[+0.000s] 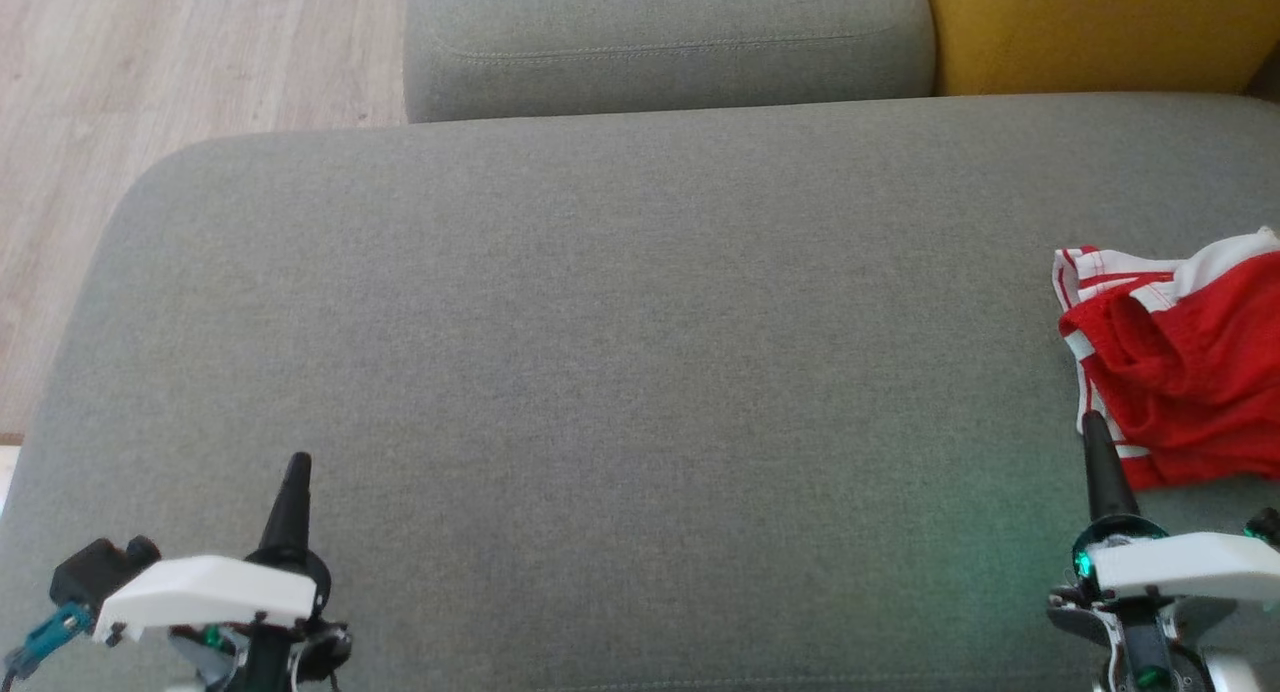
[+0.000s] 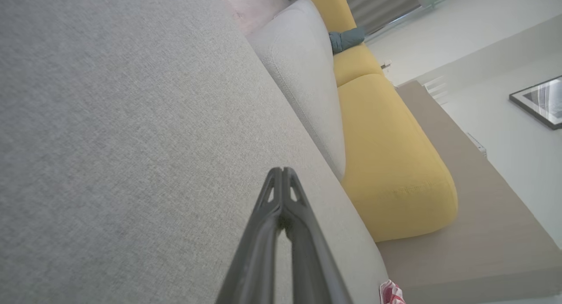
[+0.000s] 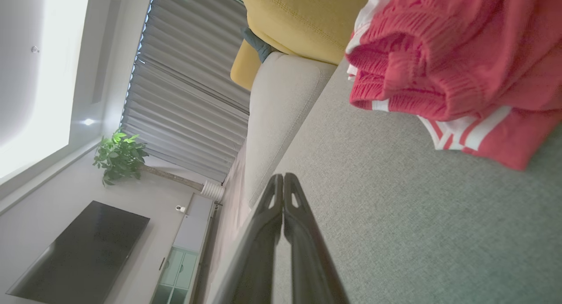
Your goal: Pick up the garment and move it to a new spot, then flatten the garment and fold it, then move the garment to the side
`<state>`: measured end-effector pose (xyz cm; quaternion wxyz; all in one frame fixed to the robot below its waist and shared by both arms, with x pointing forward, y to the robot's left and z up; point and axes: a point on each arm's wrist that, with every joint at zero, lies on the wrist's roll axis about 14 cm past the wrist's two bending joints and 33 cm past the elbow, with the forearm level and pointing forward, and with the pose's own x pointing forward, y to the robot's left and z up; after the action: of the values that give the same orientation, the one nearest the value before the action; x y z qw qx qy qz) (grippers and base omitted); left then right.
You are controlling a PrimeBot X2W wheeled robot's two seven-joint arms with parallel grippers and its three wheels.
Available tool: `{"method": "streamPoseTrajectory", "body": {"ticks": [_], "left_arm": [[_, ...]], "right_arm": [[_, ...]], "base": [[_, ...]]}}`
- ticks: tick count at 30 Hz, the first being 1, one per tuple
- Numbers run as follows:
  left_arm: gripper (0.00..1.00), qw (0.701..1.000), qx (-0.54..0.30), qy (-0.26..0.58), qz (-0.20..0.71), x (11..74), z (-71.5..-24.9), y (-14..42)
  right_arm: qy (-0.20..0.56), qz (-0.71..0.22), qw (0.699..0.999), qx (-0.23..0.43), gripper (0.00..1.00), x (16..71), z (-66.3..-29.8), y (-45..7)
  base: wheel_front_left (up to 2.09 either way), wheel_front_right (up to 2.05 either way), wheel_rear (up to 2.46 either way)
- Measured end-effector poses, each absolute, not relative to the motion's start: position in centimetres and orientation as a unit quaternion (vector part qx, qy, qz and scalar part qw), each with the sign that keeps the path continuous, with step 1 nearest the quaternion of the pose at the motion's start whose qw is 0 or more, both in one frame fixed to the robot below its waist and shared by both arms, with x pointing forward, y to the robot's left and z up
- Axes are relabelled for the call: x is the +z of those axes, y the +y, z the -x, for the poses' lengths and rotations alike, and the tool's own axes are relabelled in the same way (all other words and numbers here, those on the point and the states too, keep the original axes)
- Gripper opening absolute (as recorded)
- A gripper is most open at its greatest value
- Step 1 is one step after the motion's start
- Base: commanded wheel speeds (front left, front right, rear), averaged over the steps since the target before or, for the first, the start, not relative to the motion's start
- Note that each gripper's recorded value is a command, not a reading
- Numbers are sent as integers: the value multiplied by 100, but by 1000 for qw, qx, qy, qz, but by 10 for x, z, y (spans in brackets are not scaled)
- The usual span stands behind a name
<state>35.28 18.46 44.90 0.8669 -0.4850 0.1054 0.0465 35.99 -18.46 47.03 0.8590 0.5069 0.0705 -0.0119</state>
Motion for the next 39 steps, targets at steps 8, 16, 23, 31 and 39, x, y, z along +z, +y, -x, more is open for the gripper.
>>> {"method": "streamPoseTrajectory", "body": {"ticks": [8,16,23,31,39], "left_arm": [[0,841,45,104,529,449,-353,181],[0,813,41,93,574,456,-360,183],[0,788,45,82,608,458,-361,187],[0,761,32,69,644,467,-367,183],[0,731,32,59,679,468,-368,187]], "right_arm": [[68,-545,835,-22,0,467,-359,-188],[53,-589,806,-25,0,473,-366,-193],[48,-620,782,-33,0,472,-365,-196],[42,-652,757,-37,0,472,-366,-198],[29,-685,726,-39,0,476,-371,-201]], "base": [[0,0,0],[0,0,0],[0,0,0],[0,0,0],[0,0,0]]}}
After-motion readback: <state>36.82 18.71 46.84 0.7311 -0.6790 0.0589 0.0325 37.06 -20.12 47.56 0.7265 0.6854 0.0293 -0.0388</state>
